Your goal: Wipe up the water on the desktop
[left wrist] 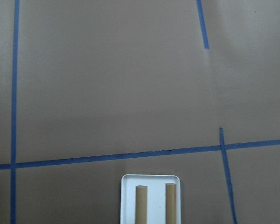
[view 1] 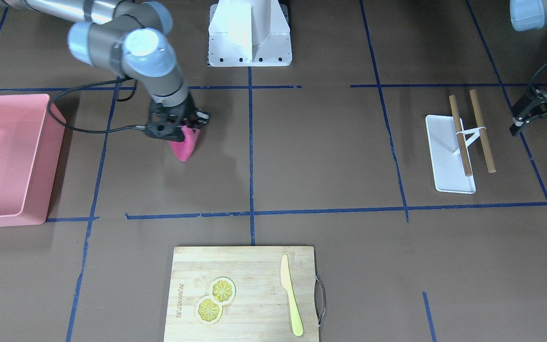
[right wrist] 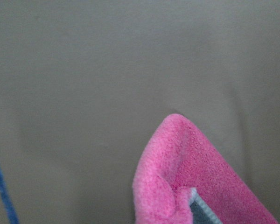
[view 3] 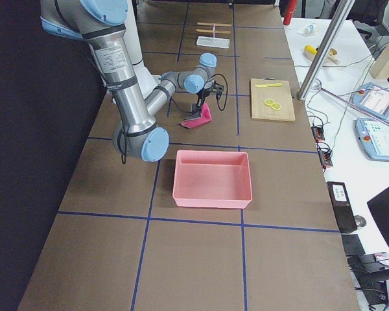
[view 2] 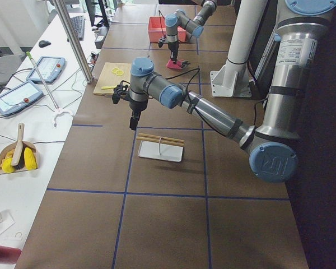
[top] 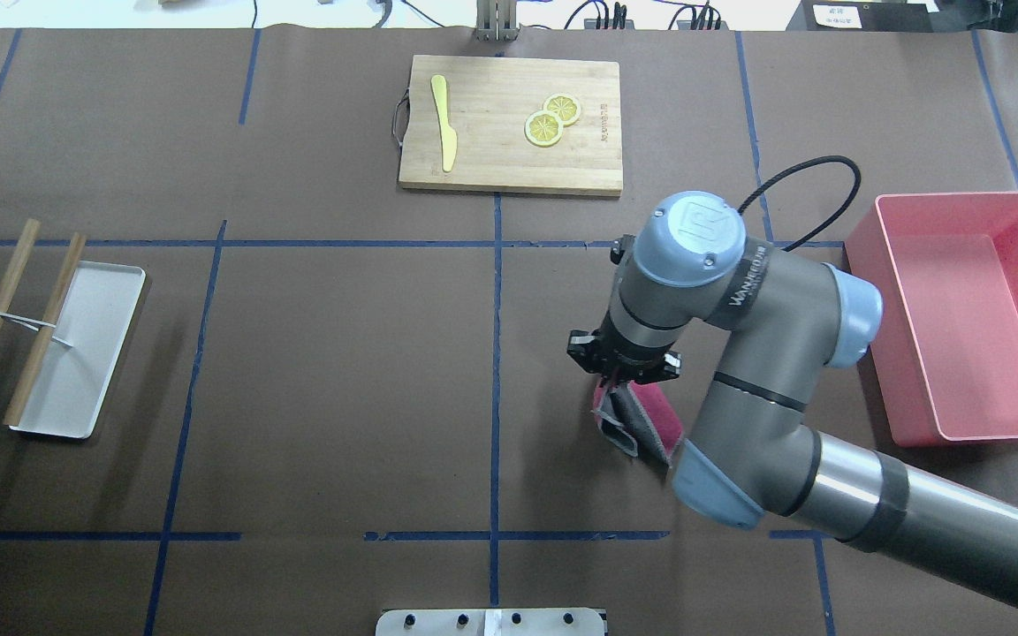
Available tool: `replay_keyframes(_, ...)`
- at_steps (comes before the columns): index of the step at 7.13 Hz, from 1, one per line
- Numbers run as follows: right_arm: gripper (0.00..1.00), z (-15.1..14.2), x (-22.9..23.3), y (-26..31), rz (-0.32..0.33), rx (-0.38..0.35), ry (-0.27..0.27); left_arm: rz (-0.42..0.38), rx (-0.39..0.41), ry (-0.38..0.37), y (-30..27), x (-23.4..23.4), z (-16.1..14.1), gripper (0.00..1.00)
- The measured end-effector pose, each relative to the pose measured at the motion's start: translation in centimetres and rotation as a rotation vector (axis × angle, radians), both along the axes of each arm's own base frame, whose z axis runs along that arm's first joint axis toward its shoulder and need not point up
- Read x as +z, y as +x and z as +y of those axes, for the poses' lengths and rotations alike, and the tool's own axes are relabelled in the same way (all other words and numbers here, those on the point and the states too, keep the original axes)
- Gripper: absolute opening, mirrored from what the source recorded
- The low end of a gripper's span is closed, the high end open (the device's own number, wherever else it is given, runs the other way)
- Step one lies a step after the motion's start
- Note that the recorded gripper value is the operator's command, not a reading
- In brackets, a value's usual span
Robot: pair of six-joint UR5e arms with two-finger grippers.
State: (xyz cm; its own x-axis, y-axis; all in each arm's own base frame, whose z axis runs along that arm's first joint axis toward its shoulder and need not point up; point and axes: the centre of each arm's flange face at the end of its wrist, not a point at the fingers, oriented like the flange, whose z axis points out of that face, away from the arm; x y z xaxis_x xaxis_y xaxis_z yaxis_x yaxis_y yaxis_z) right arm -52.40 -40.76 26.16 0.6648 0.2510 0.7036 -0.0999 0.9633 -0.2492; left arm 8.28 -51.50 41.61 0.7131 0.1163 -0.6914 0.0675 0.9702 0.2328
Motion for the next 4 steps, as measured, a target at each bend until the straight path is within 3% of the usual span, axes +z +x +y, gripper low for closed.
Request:
replay_keyframes(2,0.0,-0.4,-2.7,-2.1,-0.013,0.027,-0.029,-0.015,0.014,-0.007,-0.5,1.2,0.5,1.0)
replay_keyframes(4,0.0,-0.2,1.9,2.0,0.014,0.016,-0.01,-0.017,0.014,-0.01,-0.7,1.5,0.6,1.0)
